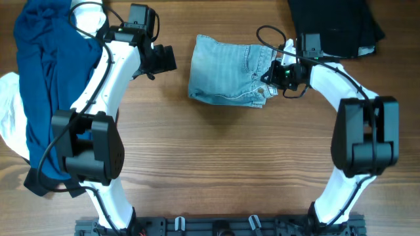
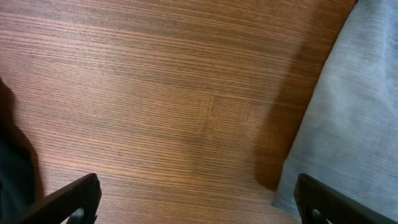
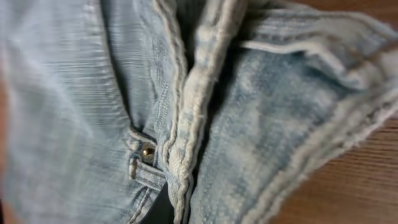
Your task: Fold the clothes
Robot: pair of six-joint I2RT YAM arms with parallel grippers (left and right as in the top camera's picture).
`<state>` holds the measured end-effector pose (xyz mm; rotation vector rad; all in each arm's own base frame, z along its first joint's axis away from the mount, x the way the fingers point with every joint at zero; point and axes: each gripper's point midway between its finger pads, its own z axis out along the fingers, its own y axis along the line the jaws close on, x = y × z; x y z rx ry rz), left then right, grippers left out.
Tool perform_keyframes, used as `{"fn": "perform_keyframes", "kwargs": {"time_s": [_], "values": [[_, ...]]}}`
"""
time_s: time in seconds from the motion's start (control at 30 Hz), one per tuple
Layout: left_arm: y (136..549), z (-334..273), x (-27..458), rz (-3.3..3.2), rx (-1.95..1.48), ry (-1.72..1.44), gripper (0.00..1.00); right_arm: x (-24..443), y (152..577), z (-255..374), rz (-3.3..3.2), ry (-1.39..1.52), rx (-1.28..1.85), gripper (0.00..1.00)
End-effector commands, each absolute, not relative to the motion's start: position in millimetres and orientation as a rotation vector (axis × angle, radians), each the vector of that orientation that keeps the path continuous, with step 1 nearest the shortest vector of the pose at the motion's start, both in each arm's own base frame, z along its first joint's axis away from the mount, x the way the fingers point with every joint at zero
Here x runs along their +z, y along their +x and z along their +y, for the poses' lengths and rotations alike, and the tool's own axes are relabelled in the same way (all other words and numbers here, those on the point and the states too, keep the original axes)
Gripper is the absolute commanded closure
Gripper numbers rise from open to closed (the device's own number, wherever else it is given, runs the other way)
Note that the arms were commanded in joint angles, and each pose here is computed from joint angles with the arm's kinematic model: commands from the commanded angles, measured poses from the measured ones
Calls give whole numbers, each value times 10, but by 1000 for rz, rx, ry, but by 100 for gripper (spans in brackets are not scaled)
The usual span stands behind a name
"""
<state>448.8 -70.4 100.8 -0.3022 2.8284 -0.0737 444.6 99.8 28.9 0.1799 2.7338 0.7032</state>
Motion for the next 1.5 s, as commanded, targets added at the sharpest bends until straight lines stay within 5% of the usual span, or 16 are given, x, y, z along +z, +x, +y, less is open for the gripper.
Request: {"fn": "perform_keyframes", "kwargs": {"time_s": [0.0,0.43,0.83,0.9,1.03,1.23,1.47], "values": [[4544,-658,1177,2782,-67,-290,0,728,4467,1061,2645,123,708,96],[4553,-659,1180,2779,-69,-289,0,738,4479,958,2651,196,632,96],[4555,-659,1179,2778,-69,-289,0,52,4492,946,2752,156,589,95],[4560,-661,1181,2776,-70,-289,0,-15,4512,928,2755,157,568,89],[4561,-661,1181,2775,-70,-289,0,-53,4552,938,2742,113,537,58],[4564,-662,1181,2775,-71,-289,0,-121,4602,1025,2727,68,506,34],[4564,-662,1181,2775,-71,-289,0,-430,4585,1152,2755,-6,401,21]]}}
